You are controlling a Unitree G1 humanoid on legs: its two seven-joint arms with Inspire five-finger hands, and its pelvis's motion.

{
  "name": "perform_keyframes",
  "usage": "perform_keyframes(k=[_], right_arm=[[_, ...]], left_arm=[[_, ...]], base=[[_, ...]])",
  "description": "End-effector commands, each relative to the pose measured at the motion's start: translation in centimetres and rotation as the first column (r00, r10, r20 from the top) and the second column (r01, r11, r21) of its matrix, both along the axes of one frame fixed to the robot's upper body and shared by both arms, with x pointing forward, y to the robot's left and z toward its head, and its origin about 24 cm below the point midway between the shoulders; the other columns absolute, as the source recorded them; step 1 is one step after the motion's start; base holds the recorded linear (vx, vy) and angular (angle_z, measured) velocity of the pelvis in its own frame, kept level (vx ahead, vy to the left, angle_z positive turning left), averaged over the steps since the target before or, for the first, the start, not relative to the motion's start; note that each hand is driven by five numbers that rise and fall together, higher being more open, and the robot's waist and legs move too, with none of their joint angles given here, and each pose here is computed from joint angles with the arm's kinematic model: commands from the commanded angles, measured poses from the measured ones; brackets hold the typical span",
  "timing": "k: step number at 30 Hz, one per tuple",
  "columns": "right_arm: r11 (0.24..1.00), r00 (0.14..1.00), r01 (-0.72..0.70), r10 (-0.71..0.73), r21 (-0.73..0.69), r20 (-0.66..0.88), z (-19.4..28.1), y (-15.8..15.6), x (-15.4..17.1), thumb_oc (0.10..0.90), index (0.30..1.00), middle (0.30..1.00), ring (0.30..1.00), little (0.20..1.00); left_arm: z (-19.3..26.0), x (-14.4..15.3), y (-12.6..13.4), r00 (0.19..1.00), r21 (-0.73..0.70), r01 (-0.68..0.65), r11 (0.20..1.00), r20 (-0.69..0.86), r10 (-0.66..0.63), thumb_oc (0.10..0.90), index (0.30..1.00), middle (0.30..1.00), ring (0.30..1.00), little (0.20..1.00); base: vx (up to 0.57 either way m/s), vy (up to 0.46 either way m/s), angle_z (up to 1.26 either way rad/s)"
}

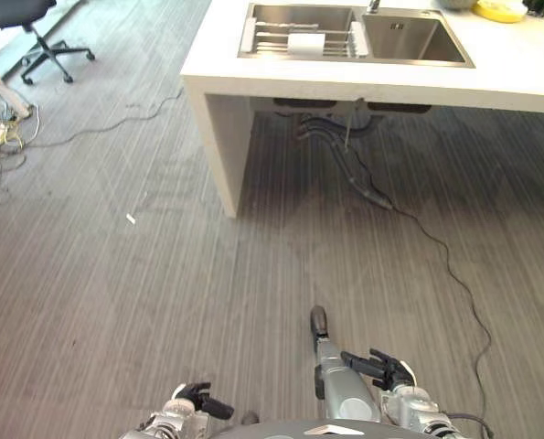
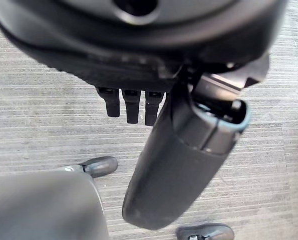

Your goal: Place the dishes in the dishwasher.

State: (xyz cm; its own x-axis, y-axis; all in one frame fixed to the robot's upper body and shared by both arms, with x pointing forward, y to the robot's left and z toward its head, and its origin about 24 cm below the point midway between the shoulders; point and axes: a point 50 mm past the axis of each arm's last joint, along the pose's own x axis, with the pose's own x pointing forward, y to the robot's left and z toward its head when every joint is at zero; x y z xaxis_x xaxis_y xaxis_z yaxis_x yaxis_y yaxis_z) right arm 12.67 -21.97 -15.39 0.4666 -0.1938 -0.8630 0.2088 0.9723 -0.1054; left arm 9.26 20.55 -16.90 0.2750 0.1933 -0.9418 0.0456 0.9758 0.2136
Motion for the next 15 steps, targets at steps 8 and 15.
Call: perform_keyframes(k=[8,15], right_arm=[[0.994,0.999,-0.025,0.027,-0.105,0.019,0.9,-2.2,1.2,0.800,0.900,0.900,0.900,0.900],[0.982,0.988,-0.151,0.151,-0.114,-0.015,0.2,-0.1,0.0,0.800,0.900,0.900,0.900,0.900]], left_arm=[[9.6,14.5,-1.2,0.650,-0.188,-0.116,0.975,0.728,0.218,0.800,0.900,0.900,0.900,0.900],[27.2,17.5,-1.2,-0.121,0.010,0.006,1.000,0.993,-0.009,0.800,0.900,0.900,0.900,0.900]], base=[[0.40,-0.257,0.13],[0.47,-0.003,-0.39]])
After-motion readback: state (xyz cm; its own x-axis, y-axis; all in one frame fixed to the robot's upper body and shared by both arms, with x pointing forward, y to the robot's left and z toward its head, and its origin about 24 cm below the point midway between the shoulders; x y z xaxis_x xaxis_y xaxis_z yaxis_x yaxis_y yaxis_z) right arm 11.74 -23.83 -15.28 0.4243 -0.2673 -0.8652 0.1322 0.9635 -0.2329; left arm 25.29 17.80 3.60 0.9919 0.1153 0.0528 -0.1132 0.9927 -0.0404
